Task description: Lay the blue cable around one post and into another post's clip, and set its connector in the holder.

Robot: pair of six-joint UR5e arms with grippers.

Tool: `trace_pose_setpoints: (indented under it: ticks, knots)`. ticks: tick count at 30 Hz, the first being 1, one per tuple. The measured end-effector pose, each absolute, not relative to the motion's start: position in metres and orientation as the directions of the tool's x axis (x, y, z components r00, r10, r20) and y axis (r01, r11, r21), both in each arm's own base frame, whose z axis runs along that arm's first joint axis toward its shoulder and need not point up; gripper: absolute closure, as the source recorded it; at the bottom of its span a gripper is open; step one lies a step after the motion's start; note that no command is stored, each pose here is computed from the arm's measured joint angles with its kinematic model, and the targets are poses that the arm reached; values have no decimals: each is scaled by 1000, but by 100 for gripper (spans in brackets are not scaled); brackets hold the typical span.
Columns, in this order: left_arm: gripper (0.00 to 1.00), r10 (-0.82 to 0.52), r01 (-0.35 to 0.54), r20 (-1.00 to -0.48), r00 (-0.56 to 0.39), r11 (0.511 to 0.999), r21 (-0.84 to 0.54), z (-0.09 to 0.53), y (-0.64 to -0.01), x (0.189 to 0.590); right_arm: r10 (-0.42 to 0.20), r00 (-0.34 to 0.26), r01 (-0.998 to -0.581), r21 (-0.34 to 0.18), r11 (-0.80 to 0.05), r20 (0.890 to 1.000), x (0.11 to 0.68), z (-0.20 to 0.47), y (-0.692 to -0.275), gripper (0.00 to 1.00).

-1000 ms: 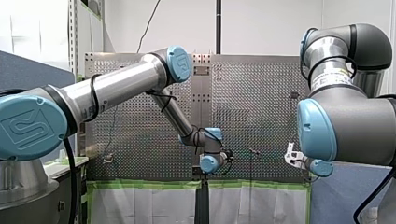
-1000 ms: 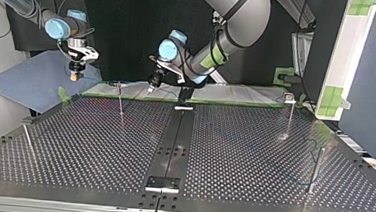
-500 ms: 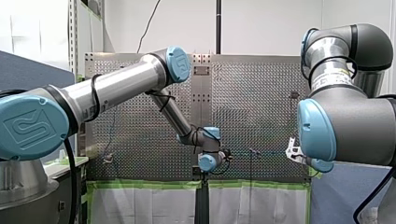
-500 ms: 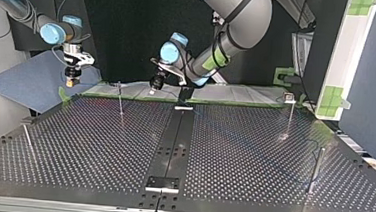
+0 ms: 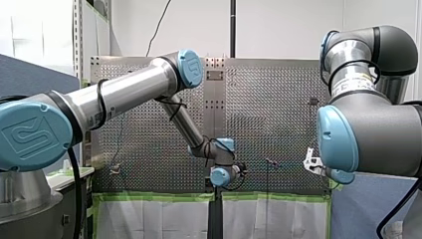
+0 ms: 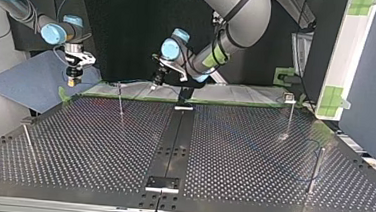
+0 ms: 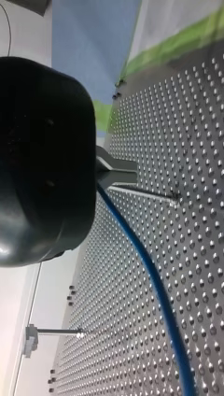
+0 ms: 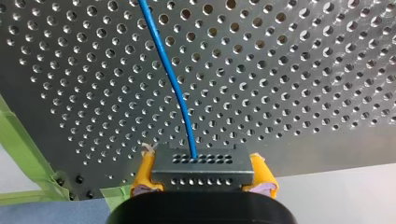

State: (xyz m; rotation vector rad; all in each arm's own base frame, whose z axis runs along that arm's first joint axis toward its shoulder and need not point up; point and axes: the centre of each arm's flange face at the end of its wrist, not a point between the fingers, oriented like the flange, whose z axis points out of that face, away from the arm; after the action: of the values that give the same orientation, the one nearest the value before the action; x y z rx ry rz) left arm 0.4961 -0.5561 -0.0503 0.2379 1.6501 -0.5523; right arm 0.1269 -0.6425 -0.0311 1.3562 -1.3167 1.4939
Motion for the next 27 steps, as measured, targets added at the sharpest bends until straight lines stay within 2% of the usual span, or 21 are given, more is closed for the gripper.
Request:
trace_pose_setpoints:
  ticks: [14,27]
  knots:
    - [100,-140,448,-972,-189,869,-212,-76,-543,489,-154,-182,-951,-214,-225,971,132,-51,-639,100]
    - [100,-165,431,-971,-171,874,-225,-65,-538,515,-153,-180,-951,-212,-224,972,133,-60,-651,100]
